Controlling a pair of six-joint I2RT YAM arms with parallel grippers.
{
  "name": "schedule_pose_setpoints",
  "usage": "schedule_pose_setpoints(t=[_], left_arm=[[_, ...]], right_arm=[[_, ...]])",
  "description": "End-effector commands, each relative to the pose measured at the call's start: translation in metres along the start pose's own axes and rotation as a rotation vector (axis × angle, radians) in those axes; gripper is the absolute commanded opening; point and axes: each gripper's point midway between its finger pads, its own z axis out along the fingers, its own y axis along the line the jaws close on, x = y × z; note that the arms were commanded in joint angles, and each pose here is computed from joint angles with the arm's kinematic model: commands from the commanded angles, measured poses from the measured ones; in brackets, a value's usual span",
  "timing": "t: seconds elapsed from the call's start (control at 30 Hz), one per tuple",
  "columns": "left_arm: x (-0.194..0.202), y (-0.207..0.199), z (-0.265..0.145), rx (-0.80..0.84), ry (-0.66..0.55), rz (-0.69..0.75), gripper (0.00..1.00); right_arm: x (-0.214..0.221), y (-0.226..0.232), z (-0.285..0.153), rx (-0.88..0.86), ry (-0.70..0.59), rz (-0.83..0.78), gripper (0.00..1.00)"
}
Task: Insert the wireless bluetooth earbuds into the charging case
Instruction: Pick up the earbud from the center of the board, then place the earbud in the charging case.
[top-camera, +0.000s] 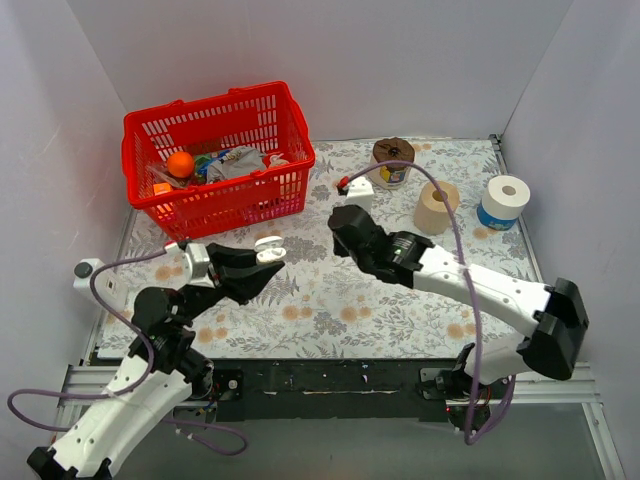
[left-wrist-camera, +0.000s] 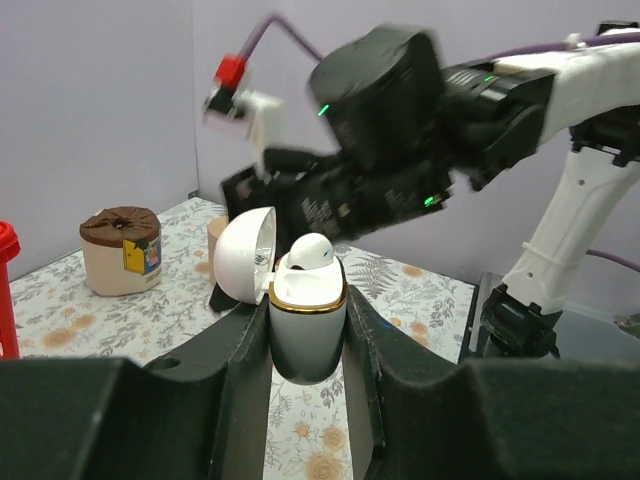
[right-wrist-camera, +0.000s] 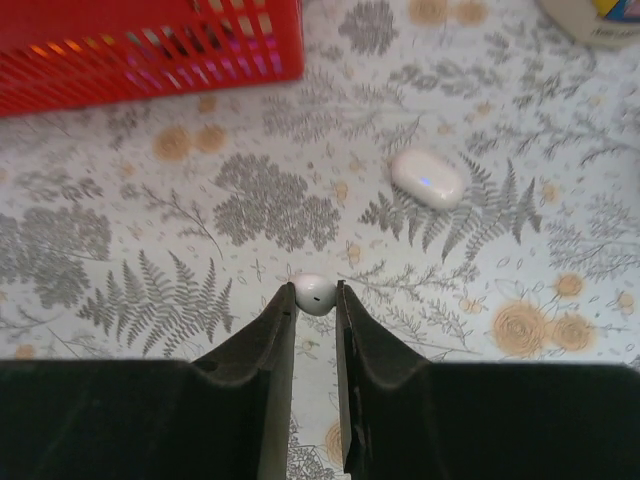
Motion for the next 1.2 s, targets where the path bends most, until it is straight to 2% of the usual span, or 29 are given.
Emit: schedule_pose_setpoints(t=[0.0,0.07,0.1,0.23,0.4,0.53,0.73,0.93,1.17], left_arm=[[-0.014,0.008,0.022,0.016,-0.062,0.014,0.0],[-0.024,0.009,0.032,0.035,-0.089,0.032,0.0],[-0.013,0.016,0.041,0.029,-0.059,0.018,0.0],[-0.019,0.024,0.068,0.066,-0.089,0.029,0.0],[-0.027,0.03,0.1,0.132,-0.127,0.032,0.0],[-0.036,0.026,0.12,0.205,-0.166,0.03,0.0],[-0.032,0.021,0.143,0.281,-0.155,0.014,0.0],[-0.02,0.011,0.154,0.301,-0.132,-0.006,0.0],[-0.016,0.003,0.157,0.306,-0.13,-0.004,0.0]], right_arm=[[-0.093,-0.007,-0.057,-0.056,-0.268,-0.046,0.01],[-0.123,-0.007,-0.085,-0.106,-0.353,-0.033,0.01],[-0.133,-0.009,-0.095,-0.115,-0.384,-0.064,0.01],[-0.175,-0.007,-0.151,-0.255,-0.544,-0.109,0.01],[-0.201,0.007,-0.2,-0.421,-0.67,-0.213,0.01],[-0.211,0.013,-0.228,-0.517,-0.726,-0.23,0.01],[-0.208,0.017,-0.235,-0.565,-0.754,-0.253,0.01],[-0.209,0.019,-0.229,-0.574,-0.804,-0.159,0.01],[-0.211,0.033,-0.222,-0.605,-0.795,-0.126,0.01]])
